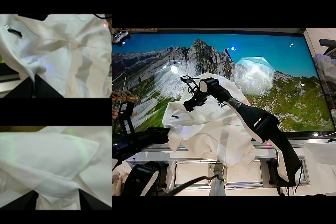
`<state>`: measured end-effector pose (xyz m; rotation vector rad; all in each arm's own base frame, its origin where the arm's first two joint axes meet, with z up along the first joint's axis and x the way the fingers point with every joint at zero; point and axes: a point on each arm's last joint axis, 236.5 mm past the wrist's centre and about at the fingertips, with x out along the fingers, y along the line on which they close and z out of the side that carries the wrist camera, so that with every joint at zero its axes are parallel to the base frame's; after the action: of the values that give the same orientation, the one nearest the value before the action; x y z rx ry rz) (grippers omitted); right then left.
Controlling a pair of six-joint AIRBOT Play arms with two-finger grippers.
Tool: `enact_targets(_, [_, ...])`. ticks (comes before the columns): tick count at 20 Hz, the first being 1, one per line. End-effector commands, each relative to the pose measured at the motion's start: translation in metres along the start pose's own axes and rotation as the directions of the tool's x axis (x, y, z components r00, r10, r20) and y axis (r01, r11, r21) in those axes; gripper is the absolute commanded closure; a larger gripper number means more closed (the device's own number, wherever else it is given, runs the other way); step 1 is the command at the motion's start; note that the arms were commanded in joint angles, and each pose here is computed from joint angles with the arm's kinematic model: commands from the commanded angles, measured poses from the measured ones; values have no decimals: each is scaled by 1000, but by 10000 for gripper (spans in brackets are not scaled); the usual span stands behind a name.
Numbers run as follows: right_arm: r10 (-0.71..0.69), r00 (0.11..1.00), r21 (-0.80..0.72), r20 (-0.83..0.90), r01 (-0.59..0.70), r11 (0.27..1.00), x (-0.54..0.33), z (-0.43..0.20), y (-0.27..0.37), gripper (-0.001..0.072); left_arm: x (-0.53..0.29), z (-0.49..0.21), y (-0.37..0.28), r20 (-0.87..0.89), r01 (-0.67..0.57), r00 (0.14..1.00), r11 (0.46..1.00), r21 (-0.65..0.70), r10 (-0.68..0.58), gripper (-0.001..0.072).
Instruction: Fold the clothes and pants, and hang the long-sleeved shirts on hangers.
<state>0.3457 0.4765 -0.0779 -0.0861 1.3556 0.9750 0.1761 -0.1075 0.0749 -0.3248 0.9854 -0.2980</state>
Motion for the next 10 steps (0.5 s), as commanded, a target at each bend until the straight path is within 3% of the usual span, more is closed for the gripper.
enact_targets(1, [-19, 1000, 23, 0, 19, 1000, 2, 0, -2, 261, -4, -1, -8, 8, 34, 999, 999, -5, -34, 688])
enact_targets(3, [-19, 1000, 17, 6, 19, 1000, 3, 1, 1, 459, -4, -1, -8, 9, 34, 999, 999, -5, -34, 688])
enact_targets(4, [-14, 1000, 16, 13, 14, 1000, 4, 2, 3, 612, -4, -1, -8, 9, 34, 999, 999, -5, -34, 688])
enact_targets(5, [-10, 1000, 17, 24, 10, 1000, 3, 5, 5, 686, -4, -1, -8, 9, 33, 999, 999, -5, -33, 688])
enact_targets(8, [-38, 996, 6, 76, 37, 999, -22, 19, -1, 689, -5, 8, -5, 48, 23, 999, 1000, 3, -24, 688])
enact_targets(10, [-95, 971, -2, 219, 98, 995, -78, 53, -16, 690, -11, 47, -3, 204, 1, 979, 999, 42, -10, 688])
